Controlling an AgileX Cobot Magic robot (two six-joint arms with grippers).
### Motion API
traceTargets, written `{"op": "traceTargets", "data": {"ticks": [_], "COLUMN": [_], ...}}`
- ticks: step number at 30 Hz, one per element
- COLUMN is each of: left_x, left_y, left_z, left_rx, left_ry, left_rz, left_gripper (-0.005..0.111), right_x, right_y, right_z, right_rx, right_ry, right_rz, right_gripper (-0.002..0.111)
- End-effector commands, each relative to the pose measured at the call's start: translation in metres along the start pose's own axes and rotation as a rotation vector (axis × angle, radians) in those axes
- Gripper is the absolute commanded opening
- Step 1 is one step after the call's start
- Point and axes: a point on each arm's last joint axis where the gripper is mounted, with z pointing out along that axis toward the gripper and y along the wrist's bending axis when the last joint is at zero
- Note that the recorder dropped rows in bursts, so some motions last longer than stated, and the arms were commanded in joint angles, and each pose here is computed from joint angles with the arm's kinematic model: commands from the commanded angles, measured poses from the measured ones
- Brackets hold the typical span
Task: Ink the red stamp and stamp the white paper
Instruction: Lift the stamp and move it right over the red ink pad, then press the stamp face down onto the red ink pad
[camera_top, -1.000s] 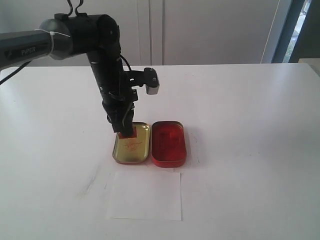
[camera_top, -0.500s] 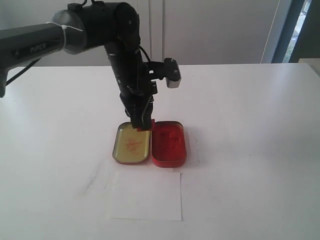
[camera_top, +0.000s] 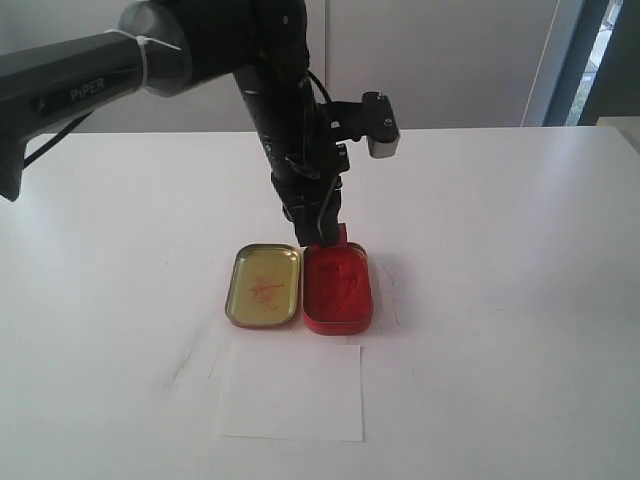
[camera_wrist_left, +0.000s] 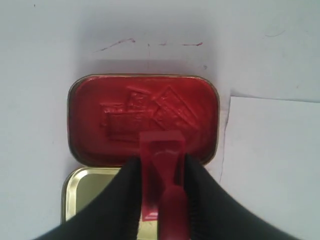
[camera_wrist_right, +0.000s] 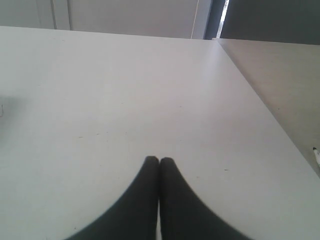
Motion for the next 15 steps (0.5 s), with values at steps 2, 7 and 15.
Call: {"op": "traceTargets", "data": {"ticks": [2, 7, 15], "left_x": [-0.006, -0.005, -0.004], "left_y": [-0.013, -0.013, -0.013], "left_z": [0.003, 0.020, 0.031], "left_rx": [0.097, 0.153, 0.182], "left_ry": [0.005, 0.015, 0.015], "left_rz": [-0.002, 0.006, 0.012], "left_gripper": [0.000, 0.000, 0.000], "right_x": [0.000, 0.000, 0.000], "right_y": [0.000, 0.000, 0.000], "right_z": [0.000, 0.000, 0.000], "right_rx": [0.007, 0.007, 0.007], "right_ry": [-0.014, -0.014, -0.014], "right_rz": [-0.007, -0.007, -0.007], "right_gripper": [0.000, 0.000, 0.000]}}
